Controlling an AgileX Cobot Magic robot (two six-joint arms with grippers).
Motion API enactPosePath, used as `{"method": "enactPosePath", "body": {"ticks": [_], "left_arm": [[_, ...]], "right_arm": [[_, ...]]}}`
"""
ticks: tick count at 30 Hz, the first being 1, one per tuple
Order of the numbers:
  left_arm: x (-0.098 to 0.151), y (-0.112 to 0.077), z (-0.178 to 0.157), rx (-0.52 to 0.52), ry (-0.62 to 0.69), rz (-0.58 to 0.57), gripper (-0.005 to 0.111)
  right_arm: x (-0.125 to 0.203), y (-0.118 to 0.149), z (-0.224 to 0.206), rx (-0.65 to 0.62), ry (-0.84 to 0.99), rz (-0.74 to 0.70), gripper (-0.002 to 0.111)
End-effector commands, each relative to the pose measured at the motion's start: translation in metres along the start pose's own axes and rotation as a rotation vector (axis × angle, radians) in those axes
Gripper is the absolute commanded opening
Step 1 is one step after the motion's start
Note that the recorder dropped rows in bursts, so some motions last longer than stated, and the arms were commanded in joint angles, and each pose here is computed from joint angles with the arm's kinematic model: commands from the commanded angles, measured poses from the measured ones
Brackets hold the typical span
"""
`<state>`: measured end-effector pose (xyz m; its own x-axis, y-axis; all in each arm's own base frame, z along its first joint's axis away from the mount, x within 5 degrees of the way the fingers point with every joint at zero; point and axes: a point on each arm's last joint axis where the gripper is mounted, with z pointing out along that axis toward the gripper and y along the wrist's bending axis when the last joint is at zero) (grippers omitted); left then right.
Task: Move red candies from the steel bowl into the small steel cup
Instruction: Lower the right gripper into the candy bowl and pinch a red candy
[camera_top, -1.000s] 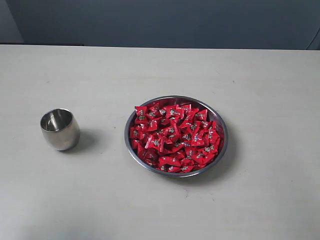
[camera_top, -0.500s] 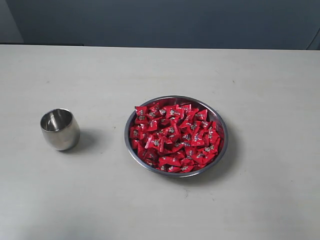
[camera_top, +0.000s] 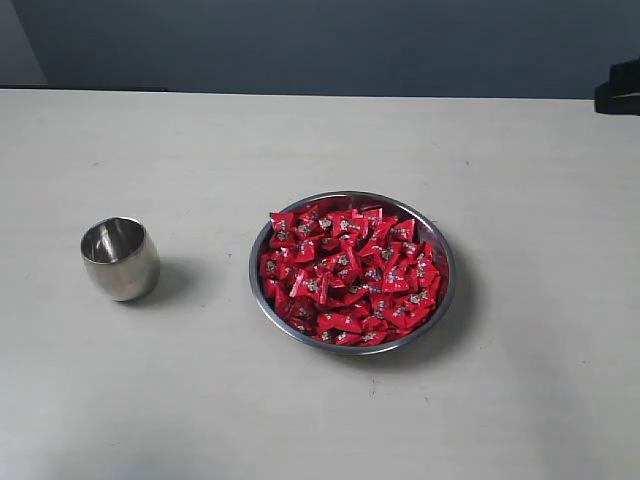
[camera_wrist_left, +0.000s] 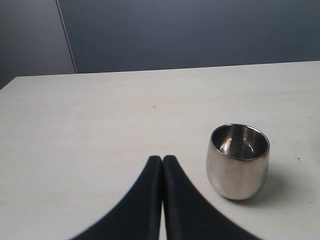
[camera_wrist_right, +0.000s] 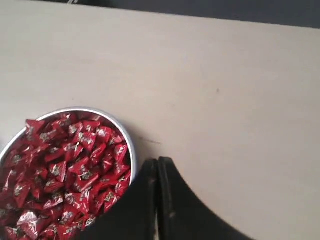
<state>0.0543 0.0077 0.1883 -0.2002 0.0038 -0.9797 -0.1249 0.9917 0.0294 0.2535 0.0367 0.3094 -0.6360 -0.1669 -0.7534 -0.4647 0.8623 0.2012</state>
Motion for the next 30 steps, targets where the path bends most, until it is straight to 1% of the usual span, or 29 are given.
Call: {"method": "enactPosePath", "body": {"ticks": [1,4,10,16,18,20,26,27,28,30], "left_arm": [[0.001,0.0,0.0,0.0,-0.002,-0.003,0.0],[0.001,0.0,0.0,0.0,-0.002,-0.003,0.0],[0.001,0.0,0.0,0.0,-0.002,-0.003,0.0],[0.001,0.0,0.0,0.0,-0.002,-0.003,0.0],[0.001,0.0,0.0,0.0,-0.002,-0.003,0.0],[0.001,0.0,0.0,0.0,-0.002,-0.003,0.0],[0.001,0.0,0.0,0.0,-0.002,-0.003,0.0],[0.001,0.0,0.0,0.0,-0.002,-0.003,0.0],[0.001,0.0,0.0,0.0,-0.002,-0.003,0.0],[0.001,0.0,0.0,0.0,-0.002,-0.003,0.0]], "right_arm": [[-0.007,-0.001,0.04,-0.144,0.127,-0.044,-0.001],[-0.005,0.013,0.072,-0.22,0.204,-0.075,-0.001],[0.007,0.053,0.122,-0.307,0.333,-0.217,-0.001],[0.024,0.079,0.156,-0.307,0.384,-0.324,-0.001],[0.029,0.085,0.164,-0.305,0.402,-0.321,-0.001],[0.032,0.088,0.17,-0.299,0.426,-0.287,-0.001],[0.043,0.091,0.183,-0.292,0.476,-0.255,0.0],[0.044,0.09,0.184,-0.291,0.48,-0.251,0.004],[0.044,0.09,0.185,-0.286,0.478,-0.248,0.014],[0.044,0.089,0.186,-0.277,0.468,-0.24,0.031]]}}
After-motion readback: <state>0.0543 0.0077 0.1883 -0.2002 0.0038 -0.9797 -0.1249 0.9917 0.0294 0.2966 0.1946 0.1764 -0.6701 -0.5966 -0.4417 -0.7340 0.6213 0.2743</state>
